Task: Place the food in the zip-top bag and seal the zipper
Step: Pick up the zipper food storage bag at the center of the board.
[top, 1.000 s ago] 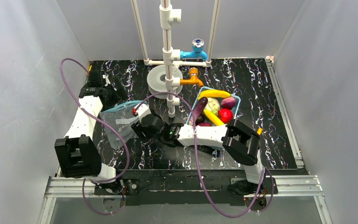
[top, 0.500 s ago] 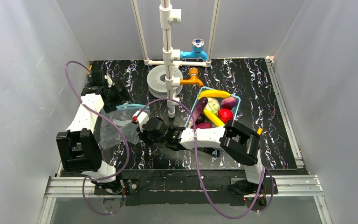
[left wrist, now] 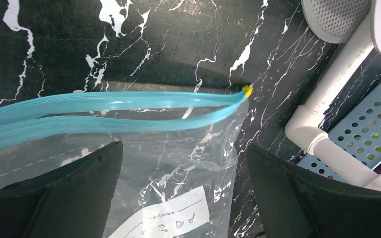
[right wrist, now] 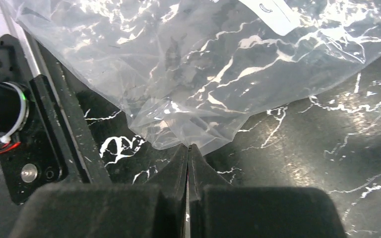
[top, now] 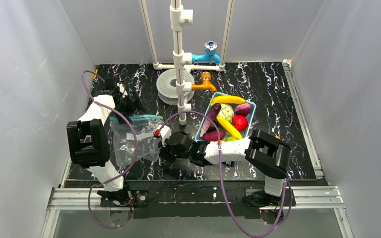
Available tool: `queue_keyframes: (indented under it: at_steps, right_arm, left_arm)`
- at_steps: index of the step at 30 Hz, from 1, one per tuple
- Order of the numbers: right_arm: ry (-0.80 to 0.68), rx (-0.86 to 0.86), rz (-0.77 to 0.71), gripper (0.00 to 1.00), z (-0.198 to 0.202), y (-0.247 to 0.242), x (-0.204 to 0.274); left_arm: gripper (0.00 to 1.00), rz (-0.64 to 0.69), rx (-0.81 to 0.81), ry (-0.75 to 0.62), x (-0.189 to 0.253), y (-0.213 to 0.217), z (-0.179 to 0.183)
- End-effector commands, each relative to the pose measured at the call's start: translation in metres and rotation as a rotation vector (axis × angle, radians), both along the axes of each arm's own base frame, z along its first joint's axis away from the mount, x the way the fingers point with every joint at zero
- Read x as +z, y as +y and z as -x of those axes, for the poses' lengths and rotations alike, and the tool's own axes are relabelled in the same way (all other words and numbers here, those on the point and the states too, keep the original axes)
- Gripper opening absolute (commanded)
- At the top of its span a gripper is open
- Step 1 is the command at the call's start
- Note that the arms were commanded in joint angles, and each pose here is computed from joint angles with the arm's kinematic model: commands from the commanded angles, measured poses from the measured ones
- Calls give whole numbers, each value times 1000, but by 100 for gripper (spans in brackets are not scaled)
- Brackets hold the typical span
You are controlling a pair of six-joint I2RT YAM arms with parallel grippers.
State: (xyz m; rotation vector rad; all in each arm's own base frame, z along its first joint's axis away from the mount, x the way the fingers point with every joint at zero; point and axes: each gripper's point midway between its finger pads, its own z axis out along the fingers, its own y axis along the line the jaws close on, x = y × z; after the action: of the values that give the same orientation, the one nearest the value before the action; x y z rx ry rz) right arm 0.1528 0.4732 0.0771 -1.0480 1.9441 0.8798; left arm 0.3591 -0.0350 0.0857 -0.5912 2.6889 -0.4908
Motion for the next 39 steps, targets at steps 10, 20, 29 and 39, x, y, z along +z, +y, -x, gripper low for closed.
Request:
queue_keyframes:
  at_steps: [10,20,29,39]
  right_arm:
    - [38,33,-75,1,14,5,9]
    - [23,5,-67,1,11,2,13]
    - [4,12,-64,1,10,2,12]
    - [-18,4,-78,1,10,-5,16]
  left_arm:
    - [89,-127,-154,-192,44,-10,-31]
    - [85,-322,221,-24,45,12,-21]
    - [91,-432,510,333,45,10,1]
    - [91,-320,729,483,20,-7,18]
